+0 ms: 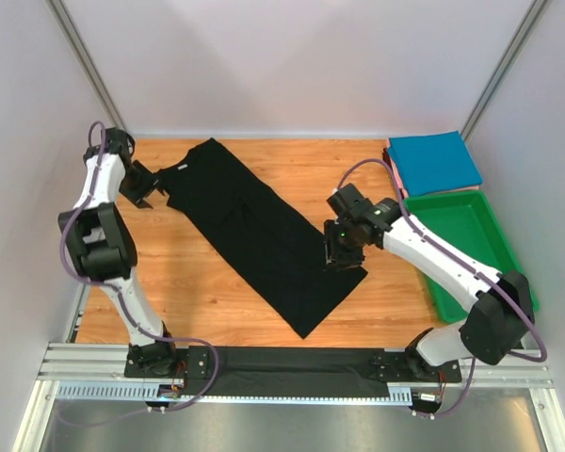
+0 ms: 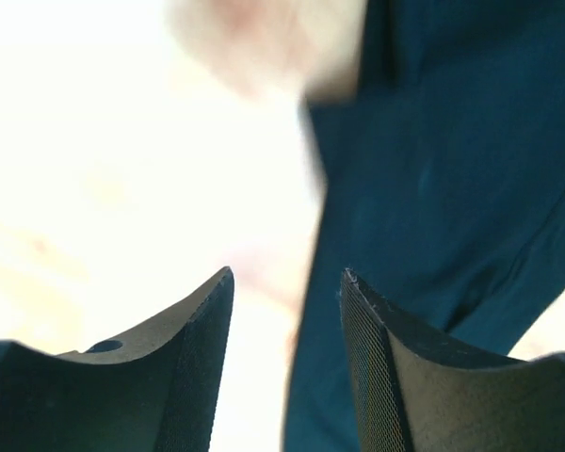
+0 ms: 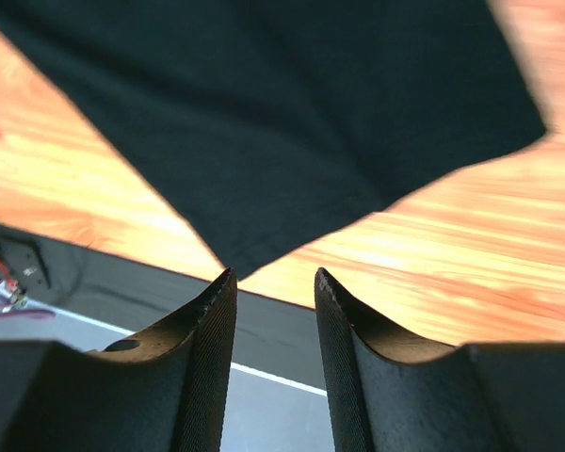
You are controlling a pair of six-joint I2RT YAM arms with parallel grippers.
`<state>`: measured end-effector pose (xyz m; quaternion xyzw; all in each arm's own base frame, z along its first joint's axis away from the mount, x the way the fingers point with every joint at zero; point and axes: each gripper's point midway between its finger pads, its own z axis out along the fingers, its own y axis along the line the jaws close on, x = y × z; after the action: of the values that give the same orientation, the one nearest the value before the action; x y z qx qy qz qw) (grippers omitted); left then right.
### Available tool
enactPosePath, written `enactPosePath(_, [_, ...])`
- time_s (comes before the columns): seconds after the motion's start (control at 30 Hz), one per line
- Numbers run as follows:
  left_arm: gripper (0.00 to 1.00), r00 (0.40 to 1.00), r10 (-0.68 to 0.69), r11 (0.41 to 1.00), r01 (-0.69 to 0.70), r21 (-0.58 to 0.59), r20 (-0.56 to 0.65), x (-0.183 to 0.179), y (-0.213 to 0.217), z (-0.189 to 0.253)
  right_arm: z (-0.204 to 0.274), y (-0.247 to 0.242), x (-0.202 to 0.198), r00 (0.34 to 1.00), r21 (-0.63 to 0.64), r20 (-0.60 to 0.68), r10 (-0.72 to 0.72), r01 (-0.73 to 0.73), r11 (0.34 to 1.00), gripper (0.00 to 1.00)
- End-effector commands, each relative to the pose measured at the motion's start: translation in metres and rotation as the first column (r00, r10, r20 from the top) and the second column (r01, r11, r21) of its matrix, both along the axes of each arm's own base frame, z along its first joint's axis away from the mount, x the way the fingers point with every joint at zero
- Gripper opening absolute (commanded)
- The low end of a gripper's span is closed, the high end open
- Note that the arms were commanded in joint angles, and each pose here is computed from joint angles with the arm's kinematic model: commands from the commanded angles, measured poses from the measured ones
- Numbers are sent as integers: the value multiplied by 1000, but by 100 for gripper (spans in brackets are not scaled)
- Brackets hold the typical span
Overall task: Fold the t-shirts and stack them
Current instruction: Fold the tshirt
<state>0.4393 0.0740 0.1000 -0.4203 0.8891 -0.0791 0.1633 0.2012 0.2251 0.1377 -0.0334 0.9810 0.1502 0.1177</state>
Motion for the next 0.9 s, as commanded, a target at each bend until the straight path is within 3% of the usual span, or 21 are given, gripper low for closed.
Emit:
enactPosePath(0.0, [57,999,-25,993,20,116,40,-52,-11,48,-3,-30,-6,999,-26,-24,47,-48,999,41])
enactPosePath(0.13, [56,983,-176,984,176,-4,51,-101,-104,48,-2,-50,0,1000,-18,-8,5,-5,1000,41])
enactPosePath(0.2, [56,966,-235,970,240,-32,112,-122,-142,58,-4,-56,7,1000,-5,-7,-20,19,1000,41])
enactPosePath(0.23, [56,964,-259,960,264,-92,63,-148,-176,40,-6,-60,14,998,15,-26,-50,51,999,41])
enactPosePath(0.3, [56,940,-315,928,335,-163,134,-170,-223,43,-9,-61,28,998,43,-14,-63,63,997,41])
enactPosePath(0.37, [56,962,-256,930,272,-247,98,-195,-249,22,-15,-63,42,997,66,-35,-64,66,996,41])
enactPosePath(0.4, [56,945,-305,907,326,-267,118,-213,-271,22,-9,-63,53,997,73,-22,-72,74,995,40])
enactPosePath(0.6, [60,934,-356,901,338,-271,-21,-277,-322,-13,2,-57,77,996,108,-42,-79,83,991,40])
enactPosePath(0.67, [60,926,-377,882,364,-299,15,-279,-344,-13,5,-54,74,996,135,-36,-82,86,987,40])
enactPosePath(0.87, [62,917,-395,886,363,-289,-57,-297,-385,-27,-9,-64,56,993,105,-54,-104,110,988,40])
